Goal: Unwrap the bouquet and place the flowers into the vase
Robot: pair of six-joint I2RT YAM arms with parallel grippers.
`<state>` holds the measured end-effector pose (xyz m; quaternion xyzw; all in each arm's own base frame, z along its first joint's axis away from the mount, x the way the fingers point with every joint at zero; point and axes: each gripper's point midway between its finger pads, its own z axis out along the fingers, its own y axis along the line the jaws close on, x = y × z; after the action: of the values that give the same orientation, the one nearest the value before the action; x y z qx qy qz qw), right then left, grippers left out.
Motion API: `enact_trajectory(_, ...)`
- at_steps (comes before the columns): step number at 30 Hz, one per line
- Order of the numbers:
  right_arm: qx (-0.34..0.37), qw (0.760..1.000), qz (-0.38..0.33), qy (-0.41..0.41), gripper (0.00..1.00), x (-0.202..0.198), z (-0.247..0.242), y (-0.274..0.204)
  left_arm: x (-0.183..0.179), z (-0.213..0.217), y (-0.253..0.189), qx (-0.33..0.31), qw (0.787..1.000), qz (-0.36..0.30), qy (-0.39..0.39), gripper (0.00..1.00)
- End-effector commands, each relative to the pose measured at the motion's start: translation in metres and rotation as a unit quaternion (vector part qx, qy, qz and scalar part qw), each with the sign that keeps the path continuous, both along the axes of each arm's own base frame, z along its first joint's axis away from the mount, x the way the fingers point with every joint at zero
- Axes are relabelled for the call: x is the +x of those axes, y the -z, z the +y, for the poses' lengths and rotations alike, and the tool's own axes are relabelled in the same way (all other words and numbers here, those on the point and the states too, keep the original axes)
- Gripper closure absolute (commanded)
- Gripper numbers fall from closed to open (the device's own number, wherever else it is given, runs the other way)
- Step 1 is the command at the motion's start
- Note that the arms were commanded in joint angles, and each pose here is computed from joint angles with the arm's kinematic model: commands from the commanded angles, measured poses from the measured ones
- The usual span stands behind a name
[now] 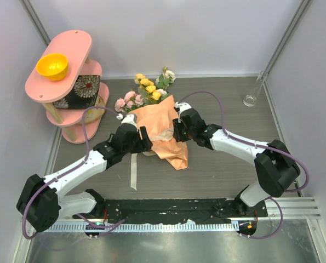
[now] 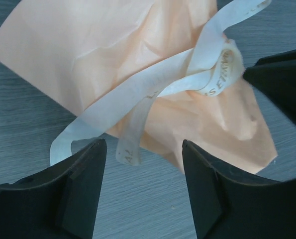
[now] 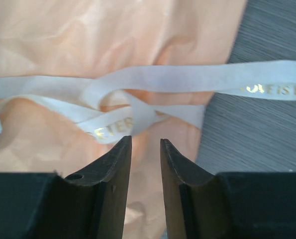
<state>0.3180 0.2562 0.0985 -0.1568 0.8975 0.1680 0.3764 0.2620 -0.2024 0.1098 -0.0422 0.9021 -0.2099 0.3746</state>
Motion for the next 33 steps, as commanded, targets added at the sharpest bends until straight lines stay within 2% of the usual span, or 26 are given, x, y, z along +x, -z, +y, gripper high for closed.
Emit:
enact_trajectory(1, -0.002, 0.999, -0.031, -0.030, 0.64, 0.005, 0.026, -0.026, 0.016, -0.017, -0.045, -0.009, 0.999, -0.034, 0.036, 0.31)
enact_trajectory(3, 0.015, 1.000, -0.014, 0.000, 0.64, 0.003, 0.025, -0.026, 0.022, -0.024, -0.055, 0.003, 0.998, -0.032, 0.059, 0.31)
enact_trajectory(5, 0.046, 0.999, -0.015, 0.005, 0.64, -0.002, 0.033, -0.036, 0.021, -0.030, -0.036, 0.029, 0.996, 0.007, 0.088, 0.34)
enact_trajectory(6, 0.069, 0.997, 0.001, 0.021, 0.64, -0.006, 0.036, -0.036, 0.026, -0.034, -0.040, 0.039, 0.994, 0.003, 0.103, 0.36)
enact_trajectory(8, 0.111, 0.993, 0.020, 0.039, 0.66, -0.010, 0.046, -0.039, 0.027, -0.035, -0.019, 0.065, 0.990, 0.038, 0.117, 0.38)
enact_trajectory(11, 0.171, 0.981, 0.058, 0.077, 0.66, -0.014, 0.056, -0.036, 0.033, -0.045, -0.011, 0.056, 0.986, 0.059, 0.144, 0.44)
enact_trajectory(18, 0.180, 0.975, 0.088, 0.100, 0.64, -0.016, 0.058, -0.018, 0.043, -0.055, -0.007, 0.046, 0.985, 0.058, 0.154, 0.40)
enact_trajectory(20, 0.192, 0.973, 0.084, 0.101, 0.62, -0.014, 0.061, -0.020, 0.043, -0.057, -0.005, 0.046, 0.985, 0.062, 0.157, 0.45)
enact_trajectory(24, 0.196, 0.972, 0.086, 0.098, 0.60, -0.012, 0.064, -0.017, 0.041, -0.058, 0.002, 0.043, 0.984, 0.069, 0.159, 0.61)
enact_trajectory(25, 0.191, 0.973, 0.089, 0.098, 0.60, -0.013, 0.065, -0.013, 0.040, -0.057, 0.001, 0.043, 0.984, 0.068, 0.159, 0.68)
enact_trajectory(27, 0.187, 0.973, 0.084, 0.107, 0.59, -0.009, 0.063, -0.012, 0.039, -0.057, 0.000, 0.042, 0.984, 0.067, 0.159, 0.75)
enact_trajectory(28, 0.186, 0.973, 0.083, 0.109, 0.59, -0.009, 0.062, -0.011, 0.039, -0.057, -0.002, 0.041, 0.984, 0.065, 0.159, 0.83)
enact_trajectory(33, 0.173, 0.975, 0.079, 0.115, 0.59, -0.006, 0.059, -0.004, 0.035, -0.059, -0.009, 0.021, 0.985, 0.059, 0.159, 0.94)
